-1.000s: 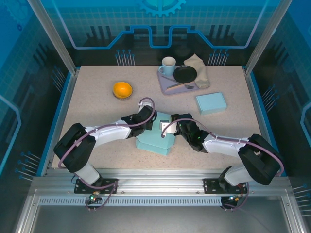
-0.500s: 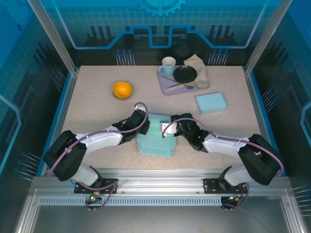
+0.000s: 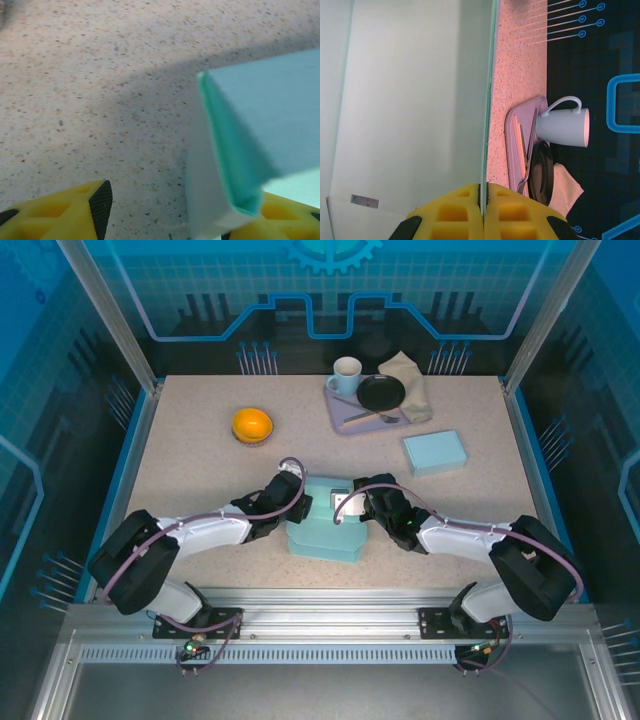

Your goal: Fold the paper box

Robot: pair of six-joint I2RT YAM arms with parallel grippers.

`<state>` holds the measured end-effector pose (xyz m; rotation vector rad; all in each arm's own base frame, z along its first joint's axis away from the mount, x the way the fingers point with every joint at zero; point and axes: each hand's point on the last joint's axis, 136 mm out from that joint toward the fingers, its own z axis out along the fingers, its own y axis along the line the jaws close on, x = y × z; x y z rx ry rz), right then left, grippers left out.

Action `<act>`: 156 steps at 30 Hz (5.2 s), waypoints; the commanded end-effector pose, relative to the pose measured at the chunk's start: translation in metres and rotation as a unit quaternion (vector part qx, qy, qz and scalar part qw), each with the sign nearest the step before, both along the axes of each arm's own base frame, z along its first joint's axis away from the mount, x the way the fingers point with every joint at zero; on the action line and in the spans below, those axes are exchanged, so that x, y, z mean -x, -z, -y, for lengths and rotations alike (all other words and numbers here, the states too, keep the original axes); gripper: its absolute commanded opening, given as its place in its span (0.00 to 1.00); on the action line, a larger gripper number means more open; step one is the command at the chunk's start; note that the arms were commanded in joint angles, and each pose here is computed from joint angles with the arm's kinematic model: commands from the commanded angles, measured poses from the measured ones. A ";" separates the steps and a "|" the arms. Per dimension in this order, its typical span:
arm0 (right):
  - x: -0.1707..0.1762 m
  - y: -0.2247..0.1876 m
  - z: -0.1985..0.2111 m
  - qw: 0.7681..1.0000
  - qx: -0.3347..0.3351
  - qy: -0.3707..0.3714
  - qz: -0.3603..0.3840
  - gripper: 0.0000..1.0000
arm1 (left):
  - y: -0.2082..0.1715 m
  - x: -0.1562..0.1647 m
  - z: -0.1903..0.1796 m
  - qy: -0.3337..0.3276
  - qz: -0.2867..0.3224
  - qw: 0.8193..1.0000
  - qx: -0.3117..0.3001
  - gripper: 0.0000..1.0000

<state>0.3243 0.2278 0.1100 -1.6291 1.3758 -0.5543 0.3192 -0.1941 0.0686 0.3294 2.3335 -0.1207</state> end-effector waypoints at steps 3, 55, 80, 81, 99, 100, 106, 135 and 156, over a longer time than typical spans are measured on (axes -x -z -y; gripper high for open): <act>0.000 0.013 0.013 0.999 0.032 0.025 -0.014 0.00 | -0.007 0.010 0.007 0.051 0.014 0.999 0.010 0.62; 0.001 0.040 0.017 0.991 0.128 0.010 0.032 0.00 | 0.034 -0.039 -0.072 -0.198 -0.050 0.960 -0.191 0.23; 0.001 0.058 0.008 0.991 0.133 0.023 0.007 0.00 | -0.019 -0.023 -0.007 -0.045 -0.016 0.999 0.024 0.68; 0.001 0.058 0.007 0.991 0.133 0.022 0.008 0.00 | -0.020 -0.022 -0.006 -0.041 -0.014 0.999 0.029 0.68; 0.009 0.045 -0.005 0.993 0.116 -0.001 0.019 0.00 | -0.003 -0.016 -0.010 -0.016 -0.006 1.000 0.007 0.65; 0.011 0.044 -0.006 0.993 0.115 -0.004 0.019 0.00 | -0.004 -0.018 -0.009 -0.015 -0.002 1.000 0.006 0.65; 0.015 0.045 -0.009 0.993 0.116 -0.012 0.018 0.00 | -0.010 -0.034 -0.006 -0.027 0.017 0.999 -0.005 0.62; 0.029 -0.019 -0.031 0.998 -0.039 -0.030 -0.039 0.45 | 0.003 -0.038 -0.045 -0.132 0.017 0.986 -0.101 0.16; 0.011 -0.101 0.024 0.700 -0.469 0.400 -0.361 0.46 | -0.041 -0.032 -0.045 -0.190 0.127 0.972 0.052 0.15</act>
